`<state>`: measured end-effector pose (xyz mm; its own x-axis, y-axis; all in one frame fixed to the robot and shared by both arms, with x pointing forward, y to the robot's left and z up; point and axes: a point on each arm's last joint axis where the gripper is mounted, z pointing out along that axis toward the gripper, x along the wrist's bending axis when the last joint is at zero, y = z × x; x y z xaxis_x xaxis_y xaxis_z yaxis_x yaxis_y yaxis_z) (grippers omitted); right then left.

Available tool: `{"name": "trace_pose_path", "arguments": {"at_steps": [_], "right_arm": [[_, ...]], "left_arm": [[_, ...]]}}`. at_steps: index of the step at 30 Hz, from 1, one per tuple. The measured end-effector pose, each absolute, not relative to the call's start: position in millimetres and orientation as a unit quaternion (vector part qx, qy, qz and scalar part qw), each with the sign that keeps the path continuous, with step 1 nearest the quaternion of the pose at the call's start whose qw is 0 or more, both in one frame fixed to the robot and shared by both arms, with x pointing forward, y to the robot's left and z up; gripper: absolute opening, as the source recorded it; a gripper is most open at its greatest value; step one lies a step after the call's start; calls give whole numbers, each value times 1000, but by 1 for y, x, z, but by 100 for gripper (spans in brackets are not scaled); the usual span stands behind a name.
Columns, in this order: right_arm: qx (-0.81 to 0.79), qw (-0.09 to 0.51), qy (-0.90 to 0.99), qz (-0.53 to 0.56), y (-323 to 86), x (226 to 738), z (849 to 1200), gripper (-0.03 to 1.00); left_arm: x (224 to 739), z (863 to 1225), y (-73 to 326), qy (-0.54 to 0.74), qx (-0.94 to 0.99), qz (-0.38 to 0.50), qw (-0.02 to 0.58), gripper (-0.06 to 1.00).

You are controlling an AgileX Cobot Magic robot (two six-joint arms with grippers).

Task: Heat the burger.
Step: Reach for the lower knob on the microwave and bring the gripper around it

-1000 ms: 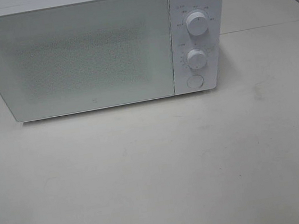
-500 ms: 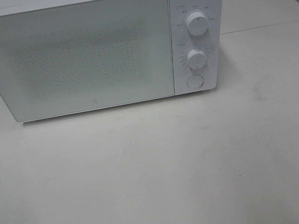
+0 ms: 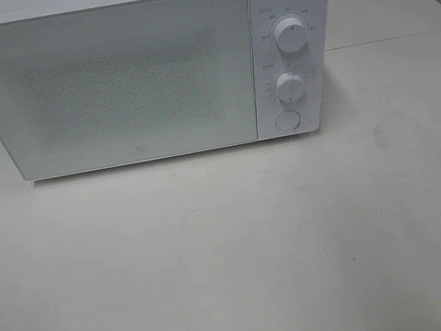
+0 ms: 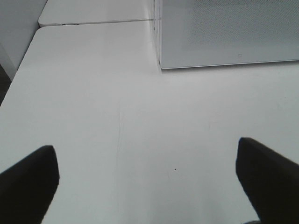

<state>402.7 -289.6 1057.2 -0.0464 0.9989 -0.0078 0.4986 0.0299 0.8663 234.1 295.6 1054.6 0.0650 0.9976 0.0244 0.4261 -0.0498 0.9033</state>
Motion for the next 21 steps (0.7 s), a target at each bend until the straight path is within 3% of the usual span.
{"name": "trace_pose_path", "arguments": {"at_steps": [9, 21], "right_arm": [[630, 318, 602, 373, -286, 436, 1037, 76], [598, 362, 556, 450, -284, 452, 996, 76]], "left_arm": [[234, 1055, 296, 573, 621, 373, 383, 97], [234, 1055, 296, 573, 621, 373, 383, 97]]}}
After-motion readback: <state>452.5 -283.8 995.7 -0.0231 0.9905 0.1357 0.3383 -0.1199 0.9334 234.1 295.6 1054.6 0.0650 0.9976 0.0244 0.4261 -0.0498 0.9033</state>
